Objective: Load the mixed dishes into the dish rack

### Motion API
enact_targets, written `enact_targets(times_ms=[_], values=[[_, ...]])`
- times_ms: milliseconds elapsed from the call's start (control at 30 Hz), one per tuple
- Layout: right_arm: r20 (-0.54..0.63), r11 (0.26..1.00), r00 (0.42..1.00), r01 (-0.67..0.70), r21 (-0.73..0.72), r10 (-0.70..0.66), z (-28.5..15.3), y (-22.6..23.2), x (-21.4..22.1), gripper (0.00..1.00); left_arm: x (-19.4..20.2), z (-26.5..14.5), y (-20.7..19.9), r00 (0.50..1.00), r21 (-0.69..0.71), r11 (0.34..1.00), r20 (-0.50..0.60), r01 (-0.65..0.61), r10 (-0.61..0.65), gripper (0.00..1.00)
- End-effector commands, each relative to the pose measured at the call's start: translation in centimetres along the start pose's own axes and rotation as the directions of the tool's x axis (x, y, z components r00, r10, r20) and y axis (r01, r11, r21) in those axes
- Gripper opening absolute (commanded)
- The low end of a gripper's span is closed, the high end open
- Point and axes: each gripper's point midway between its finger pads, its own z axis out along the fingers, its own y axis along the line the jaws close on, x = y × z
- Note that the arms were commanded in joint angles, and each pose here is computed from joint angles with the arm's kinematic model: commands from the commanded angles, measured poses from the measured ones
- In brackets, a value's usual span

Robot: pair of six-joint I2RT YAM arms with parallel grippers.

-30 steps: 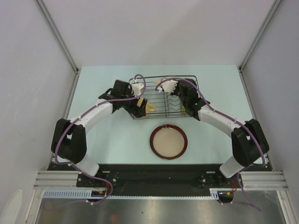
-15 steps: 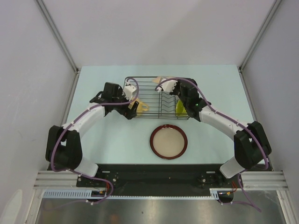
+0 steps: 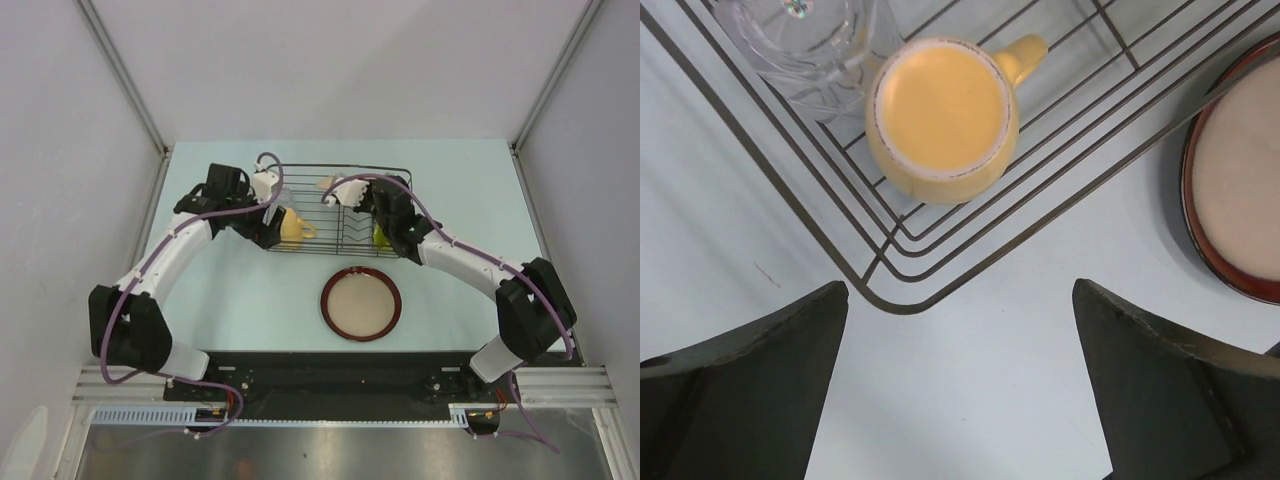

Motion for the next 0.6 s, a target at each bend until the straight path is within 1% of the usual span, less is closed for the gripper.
enact_targets(times_ms=[0,367,533,567], values=[[0.057,0.981,0.993,-0.110,0.158,0.102,-0.4,-5.0,-2.2,0.00,-2.6,-3.1,-0.2,0.997,-0.019,1.000,0.074,0.010,-0.008,1.00],[0.021,0.985,0.992,-0.128,0.112,0.127,2.2,-3.3,-1.4,0.00,-2.5,-3.2,-0.2,0.996,-0.027,0.999,0.092,0.024,-0.021,1.00],[-0.016,0.985,0.989,-0.144,0.097,0.146,3.5,-3.1,-0.2,0.00,-1.9,-3.0,-0.2,0.996,-0.030,0.999,0.083,0.026,-0.023,1.00],[-0.018,0.984,0.989,-0.141,0.112,0.144,3.7,-3.6,-0.1,0.00,-1.9,-2.9,-0.1,0.996,-0.028,0.999,0.085,0.028,-0.025,1.00]])
